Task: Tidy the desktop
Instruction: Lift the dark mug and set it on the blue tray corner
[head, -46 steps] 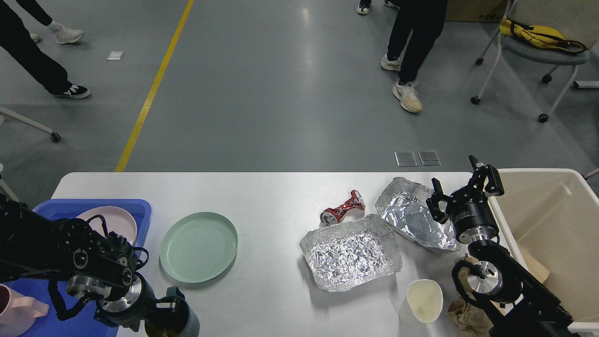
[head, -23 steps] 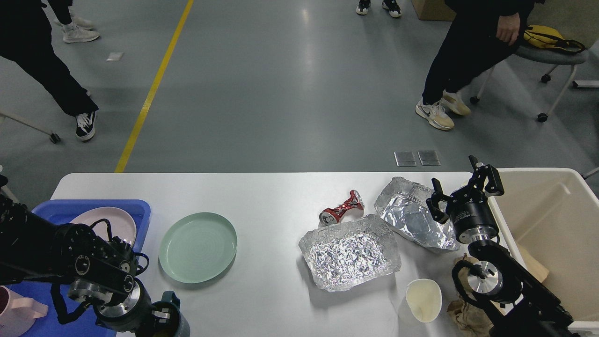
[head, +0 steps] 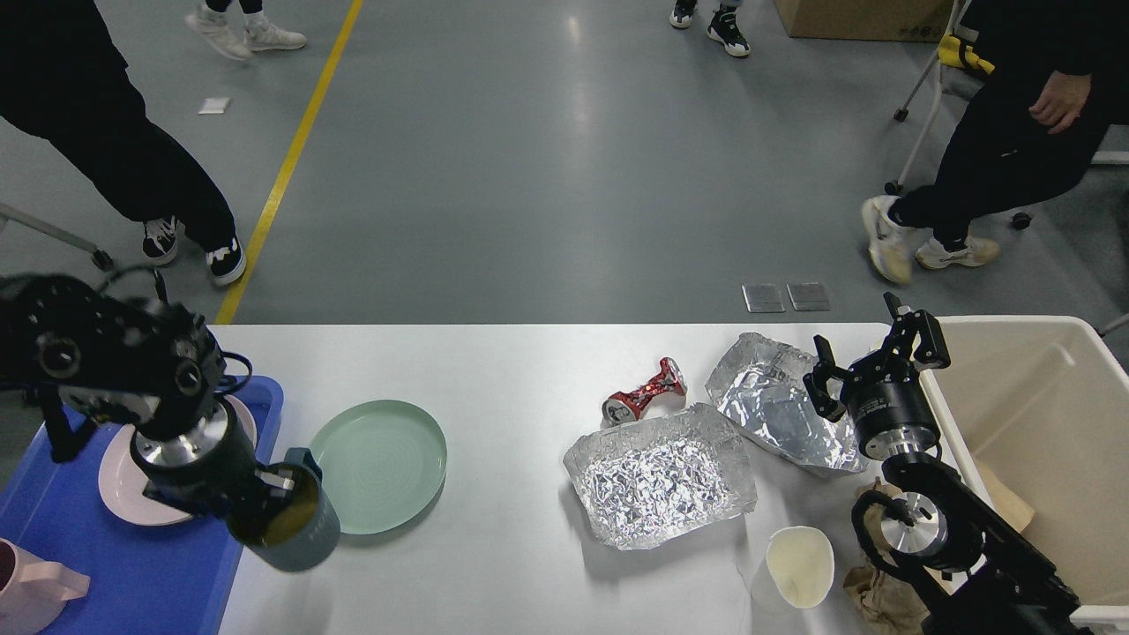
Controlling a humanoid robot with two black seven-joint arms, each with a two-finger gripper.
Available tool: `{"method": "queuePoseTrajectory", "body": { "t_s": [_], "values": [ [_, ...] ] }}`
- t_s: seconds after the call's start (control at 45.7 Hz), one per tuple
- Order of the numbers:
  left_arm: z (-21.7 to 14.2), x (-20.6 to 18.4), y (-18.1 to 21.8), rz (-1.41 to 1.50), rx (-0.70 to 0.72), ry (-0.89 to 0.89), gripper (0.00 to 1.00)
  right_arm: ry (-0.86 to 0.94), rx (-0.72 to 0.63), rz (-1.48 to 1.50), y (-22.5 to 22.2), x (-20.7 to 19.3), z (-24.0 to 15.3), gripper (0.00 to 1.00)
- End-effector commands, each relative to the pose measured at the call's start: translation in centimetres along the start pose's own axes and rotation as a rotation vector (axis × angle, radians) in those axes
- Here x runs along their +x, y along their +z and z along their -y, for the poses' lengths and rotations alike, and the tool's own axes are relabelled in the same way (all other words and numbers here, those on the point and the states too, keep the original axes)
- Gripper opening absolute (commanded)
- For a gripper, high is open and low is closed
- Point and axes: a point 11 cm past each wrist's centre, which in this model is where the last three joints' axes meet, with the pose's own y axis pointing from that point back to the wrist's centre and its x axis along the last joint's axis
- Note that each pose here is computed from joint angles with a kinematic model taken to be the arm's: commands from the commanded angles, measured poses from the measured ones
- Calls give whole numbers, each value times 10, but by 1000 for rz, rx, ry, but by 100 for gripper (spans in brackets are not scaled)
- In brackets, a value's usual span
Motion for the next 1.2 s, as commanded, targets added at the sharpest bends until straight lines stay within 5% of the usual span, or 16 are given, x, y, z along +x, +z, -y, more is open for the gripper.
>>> {"method": "queuePoseTrajectory", "body": {
  "t_s": [0.0,0.175,0.394,0.591,0.876,1.182],
  "values": [
    [-72,17,-6,14,-50,31,0,0,1,1,0,0,0,100],
    [-146,13,-9,73,-108,22,0,0,0,1,0,0,0,100],
    [-148,12,-27,22,-116,36,0,0,0,1,0,0,0,100],
    [-77,-15,-78,-71,-7,-141,0,0,1,-1,0,0,0,100],
    [34,-45,-146,-309,151,5,0,0,1,-1,0,0,0,100],
    [60,-61,-159,-362,170,21,0,0,1,-1,0,0,0,100]
  ]
}}
